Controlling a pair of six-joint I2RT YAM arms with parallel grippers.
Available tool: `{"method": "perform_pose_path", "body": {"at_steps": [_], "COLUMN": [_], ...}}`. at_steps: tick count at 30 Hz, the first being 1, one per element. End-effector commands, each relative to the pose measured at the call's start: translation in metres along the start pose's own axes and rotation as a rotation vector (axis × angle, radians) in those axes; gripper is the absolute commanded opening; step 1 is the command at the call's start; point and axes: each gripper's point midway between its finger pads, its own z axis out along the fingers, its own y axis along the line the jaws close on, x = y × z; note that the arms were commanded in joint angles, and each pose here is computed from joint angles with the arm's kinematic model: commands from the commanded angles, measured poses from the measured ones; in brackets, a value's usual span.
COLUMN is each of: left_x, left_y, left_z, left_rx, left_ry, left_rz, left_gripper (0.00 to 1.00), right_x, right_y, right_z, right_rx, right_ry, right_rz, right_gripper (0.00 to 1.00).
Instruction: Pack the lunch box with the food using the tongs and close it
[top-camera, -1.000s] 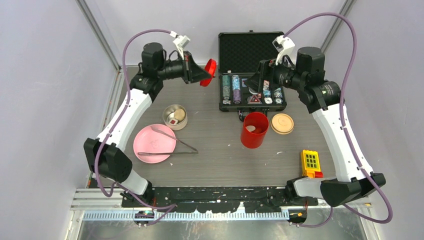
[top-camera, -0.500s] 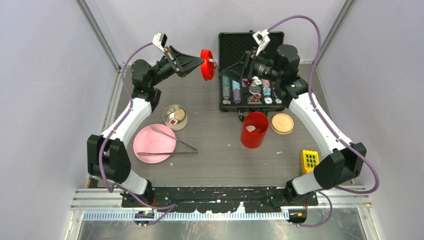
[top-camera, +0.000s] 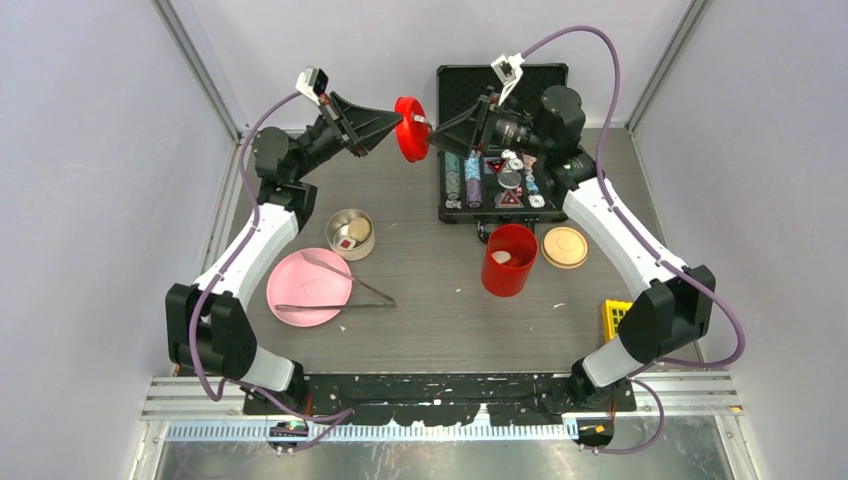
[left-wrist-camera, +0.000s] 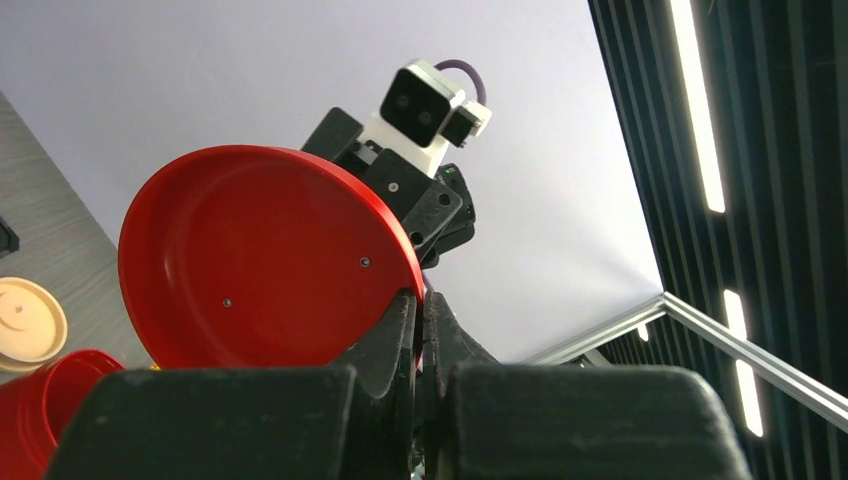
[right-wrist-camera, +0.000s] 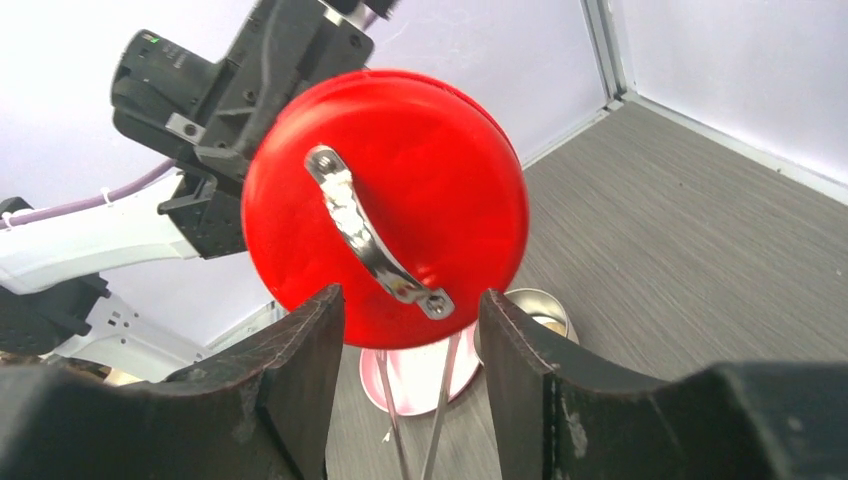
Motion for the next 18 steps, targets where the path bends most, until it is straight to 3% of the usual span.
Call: {"method": "perform_pose_path", "body": {"at_steps": [1, 7, 13, 18], "left_x": [0.009, 0.01, 0.013, 0.015], "left_y": [-0.019, -0.017, -0.017, -0.015], "left_z": [-0.002, 0.0, 0.0, -0.001], "left_rx": [0.05, 0.05, 0.057, 0.053], "left_ry": [0.009, 0.012, 0.018, 0.018], "left_rz": [0.014, 0.006, 0.0, -0.004], "left_gripper": [0.0, 0.0, 0.0, 0.0], "right_x": [-0.032, -0.035, -0.02, -0.013], "right_y": [0.029, 0.034, 0.032, 0.03], "right_z": [0.002, 0.006, 0.013, 0.016], "right_rx": [-0.107, -0.146, -0.15, -0.143], "right_ry": [-0.076, -0.076, -0.039, -0.019], "right_rz": [-0.108, -0.1, -0.092, -0.094], "right_gripper": [0.55, 0.44, 0.41, 0.24]}}
